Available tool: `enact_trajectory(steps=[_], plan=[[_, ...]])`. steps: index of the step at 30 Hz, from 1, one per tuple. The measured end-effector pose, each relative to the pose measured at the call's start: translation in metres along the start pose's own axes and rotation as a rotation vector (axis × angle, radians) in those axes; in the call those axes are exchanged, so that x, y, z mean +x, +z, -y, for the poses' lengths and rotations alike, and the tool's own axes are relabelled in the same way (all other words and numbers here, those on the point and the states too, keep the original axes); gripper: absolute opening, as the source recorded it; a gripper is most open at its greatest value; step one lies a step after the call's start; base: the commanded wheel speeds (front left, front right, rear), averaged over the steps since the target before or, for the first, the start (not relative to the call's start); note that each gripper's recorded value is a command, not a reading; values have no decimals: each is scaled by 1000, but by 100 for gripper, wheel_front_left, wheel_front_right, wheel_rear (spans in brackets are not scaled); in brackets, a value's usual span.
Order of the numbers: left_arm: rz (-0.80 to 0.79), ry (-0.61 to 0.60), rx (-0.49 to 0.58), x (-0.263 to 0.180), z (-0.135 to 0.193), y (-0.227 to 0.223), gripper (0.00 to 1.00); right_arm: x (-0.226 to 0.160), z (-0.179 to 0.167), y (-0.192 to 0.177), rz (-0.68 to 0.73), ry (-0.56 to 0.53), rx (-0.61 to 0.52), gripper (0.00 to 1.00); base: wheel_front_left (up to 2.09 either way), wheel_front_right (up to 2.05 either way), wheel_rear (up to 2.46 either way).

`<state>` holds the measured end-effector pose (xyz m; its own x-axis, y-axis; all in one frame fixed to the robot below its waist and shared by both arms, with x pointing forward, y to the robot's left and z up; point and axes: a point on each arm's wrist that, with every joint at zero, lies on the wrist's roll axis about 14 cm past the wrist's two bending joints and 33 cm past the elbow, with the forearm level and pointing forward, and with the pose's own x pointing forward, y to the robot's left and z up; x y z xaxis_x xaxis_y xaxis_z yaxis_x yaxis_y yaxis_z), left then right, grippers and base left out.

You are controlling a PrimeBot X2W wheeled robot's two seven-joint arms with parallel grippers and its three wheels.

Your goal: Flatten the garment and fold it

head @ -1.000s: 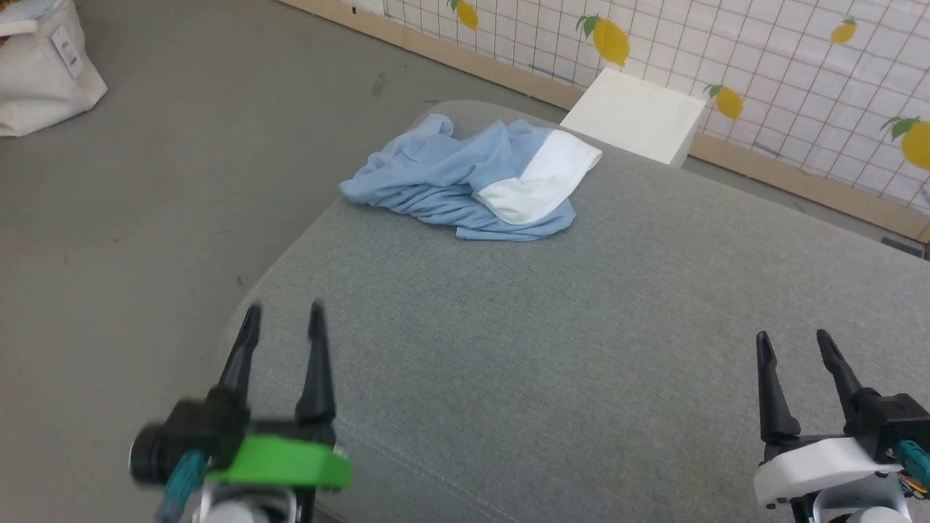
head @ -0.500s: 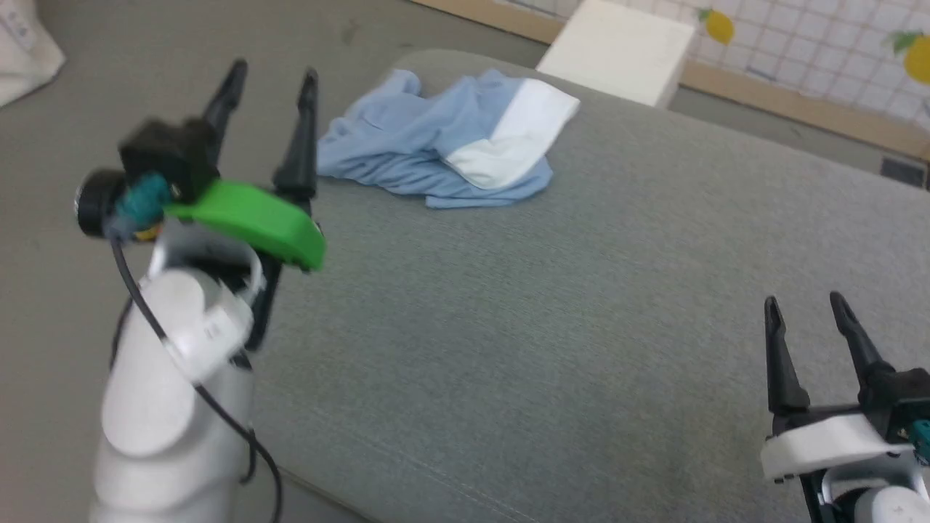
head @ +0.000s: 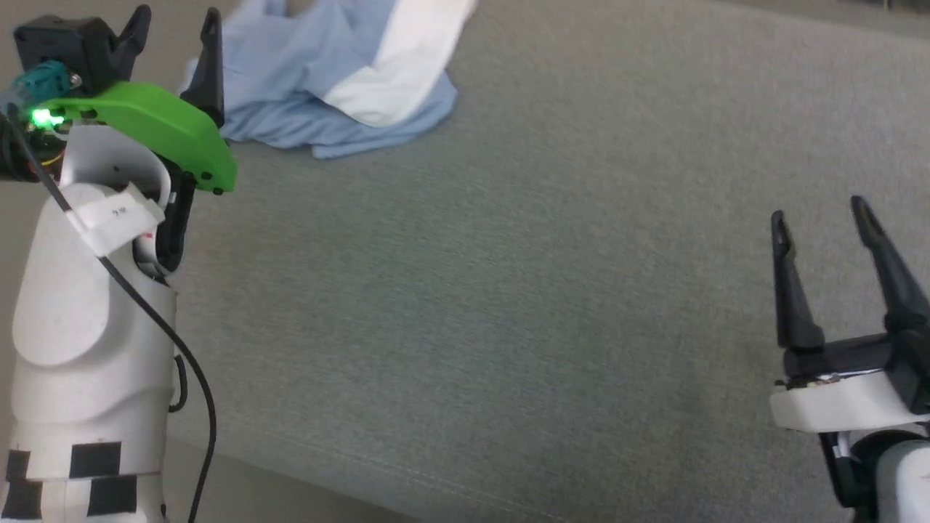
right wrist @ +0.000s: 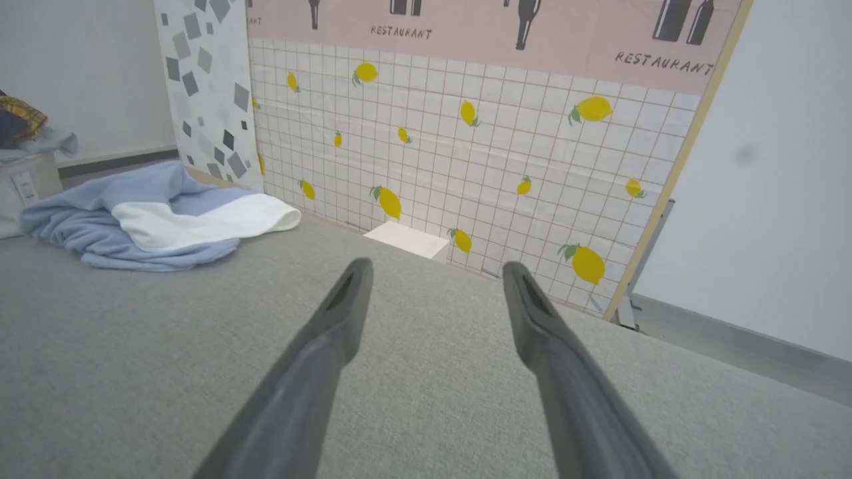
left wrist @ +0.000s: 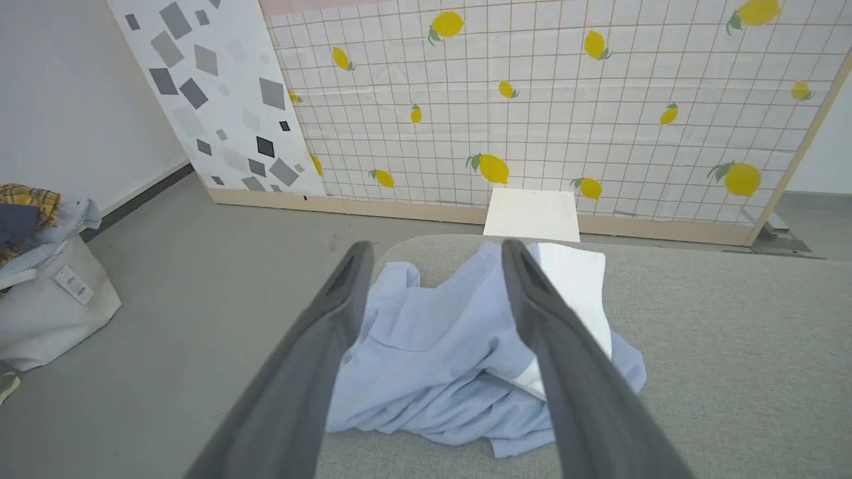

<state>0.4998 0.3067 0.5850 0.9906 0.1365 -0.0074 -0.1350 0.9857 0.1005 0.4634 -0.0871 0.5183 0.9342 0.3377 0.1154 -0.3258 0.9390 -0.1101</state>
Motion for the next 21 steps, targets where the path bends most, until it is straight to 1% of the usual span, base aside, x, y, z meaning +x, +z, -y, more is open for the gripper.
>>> enact_trajectory(steps=[3,6,9,16,19,21], plan=[[-67,-24,-15,16,11,-26,100,0,12,-12,-32,-14,-21,100,0,0,0],[-176,-66,-38,29,26,-62,100,-1,23,-25,-66,-27,-38,100,0,0,0],[-248,-86,-61,40,34,-88,100,-2,31,-39,-104,-39,-48,100,0,0,0],[-492,-84,-27,47,38,-165,100,-11,50,-67,-187,-70,-70,100,0,0,0],[-543,-72,-6,51,40,-185,100,-16,60,-75,-217,-89,-89,100,0,0,0],[-553,-62,-11,56,43,-193,100,-19,64,-79,-231,-96,-94,100,0,0,0]])
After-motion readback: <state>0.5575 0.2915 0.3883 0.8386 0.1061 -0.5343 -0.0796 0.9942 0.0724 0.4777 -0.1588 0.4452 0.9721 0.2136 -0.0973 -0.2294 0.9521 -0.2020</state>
